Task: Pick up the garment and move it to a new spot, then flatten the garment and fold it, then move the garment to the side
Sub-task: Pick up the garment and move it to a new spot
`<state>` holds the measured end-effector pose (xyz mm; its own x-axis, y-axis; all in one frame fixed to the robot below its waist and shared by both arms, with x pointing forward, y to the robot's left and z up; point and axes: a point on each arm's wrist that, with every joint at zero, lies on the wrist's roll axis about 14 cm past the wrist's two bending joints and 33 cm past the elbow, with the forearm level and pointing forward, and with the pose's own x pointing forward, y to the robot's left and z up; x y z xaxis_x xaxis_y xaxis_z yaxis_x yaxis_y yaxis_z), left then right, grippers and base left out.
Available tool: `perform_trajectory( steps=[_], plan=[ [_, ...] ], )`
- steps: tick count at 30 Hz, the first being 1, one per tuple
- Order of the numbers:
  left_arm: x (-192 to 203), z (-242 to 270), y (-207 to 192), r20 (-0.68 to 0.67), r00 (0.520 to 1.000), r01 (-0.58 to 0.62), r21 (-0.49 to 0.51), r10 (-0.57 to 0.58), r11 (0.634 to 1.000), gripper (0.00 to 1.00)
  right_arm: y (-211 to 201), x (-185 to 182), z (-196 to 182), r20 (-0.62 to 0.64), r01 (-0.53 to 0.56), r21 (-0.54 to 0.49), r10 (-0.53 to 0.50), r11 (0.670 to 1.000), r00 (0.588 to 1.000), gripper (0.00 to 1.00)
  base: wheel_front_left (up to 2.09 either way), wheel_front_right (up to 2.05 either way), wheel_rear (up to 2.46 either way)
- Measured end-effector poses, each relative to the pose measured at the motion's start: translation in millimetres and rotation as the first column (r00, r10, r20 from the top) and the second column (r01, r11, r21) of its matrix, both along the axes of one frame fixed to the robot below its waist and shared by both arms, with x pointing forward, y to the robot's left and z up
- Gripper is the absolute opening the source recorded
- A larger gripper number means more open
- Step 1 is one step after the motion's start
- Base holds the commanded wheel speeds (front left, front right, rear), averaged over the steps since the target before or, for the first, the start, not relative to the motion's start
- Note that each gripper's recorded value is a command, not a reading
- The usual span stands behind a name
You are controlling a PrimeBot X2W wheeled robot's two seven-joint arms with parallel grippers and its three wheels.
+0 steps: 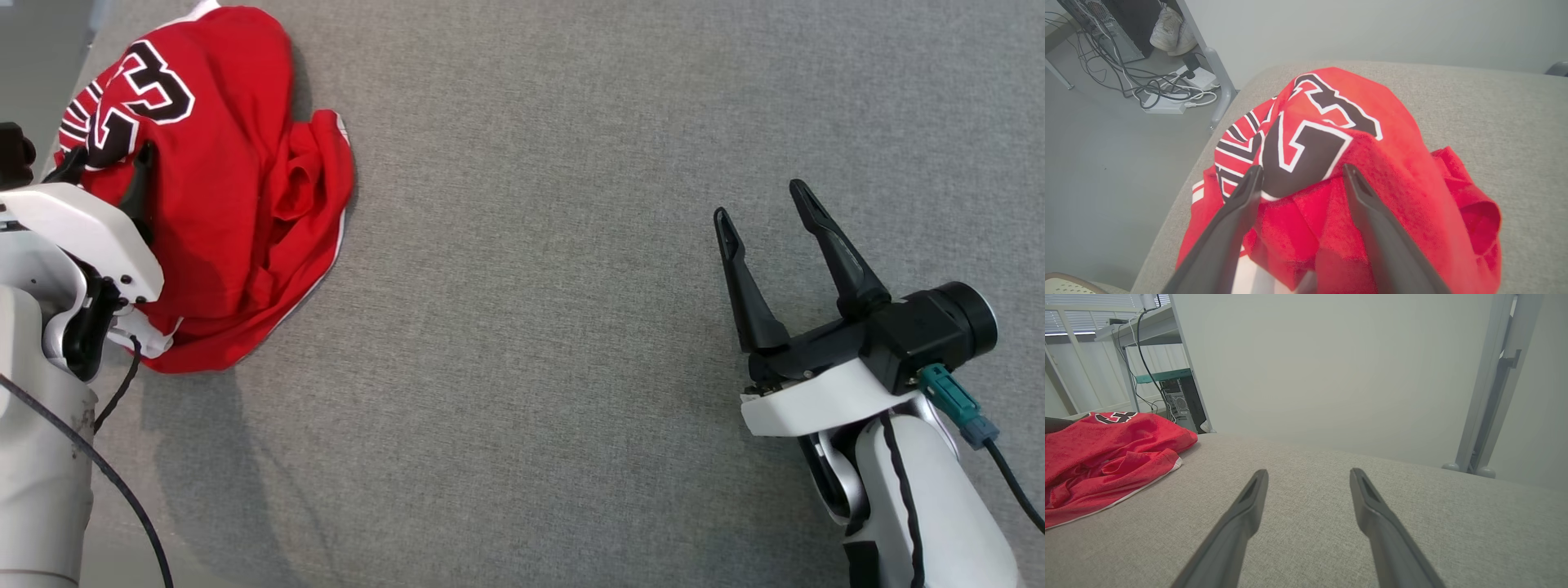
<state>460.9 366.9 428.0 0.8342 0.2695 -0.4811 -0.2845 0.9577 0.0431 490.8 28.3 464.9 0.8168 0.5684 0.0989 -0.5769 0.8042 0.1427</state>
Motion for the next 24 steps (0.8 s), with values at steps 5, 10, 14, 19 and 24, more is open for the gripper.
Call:
perform_trajectory(
  steps=[5,10,14,19,24],
  plan=[
    [2,-19,-1,-0.089,0.996,0.003,-0.026,-0.005,1.000,1.00,-6,3,-4,-0.006,0.014,-0.006,-0.014,1.000,1.000,1.00,0.00,0.00,0.00],
    [4,-19,0,-0.078,0.997,-0.010,-0.045,0.007,0.999,0.00,-6,2,-5,-0.008,0.014,-0.010,-0.014,1.000,1.000,1.00,0.00,0.00,0.00],
    [8,-4,5,-0.006,1.000,-0.015,-0.027,0.015,1.000,0.00,-6,0,-1,-0.004,0.014,-0.007,-0.014,1.000,1.000,1.00,0.00,0.00,0.00],
    [10,23,10,0.101,0.995,-0.019,-0.003,0.019,1.000,0.00,-5,-4,9,0.010,0.010,-0.001,-0.010,1.000,1.000,1.00,0.00,0.00,0.00],
    [17,78,12,0.305,0.952,-0.026,0.000,0.025,1.000,0.00,-4,-14,24,0.025,0.005,0.011,-0.005,1.000,1.000,1.00,0.00,0.00,0.00]
  ],
)
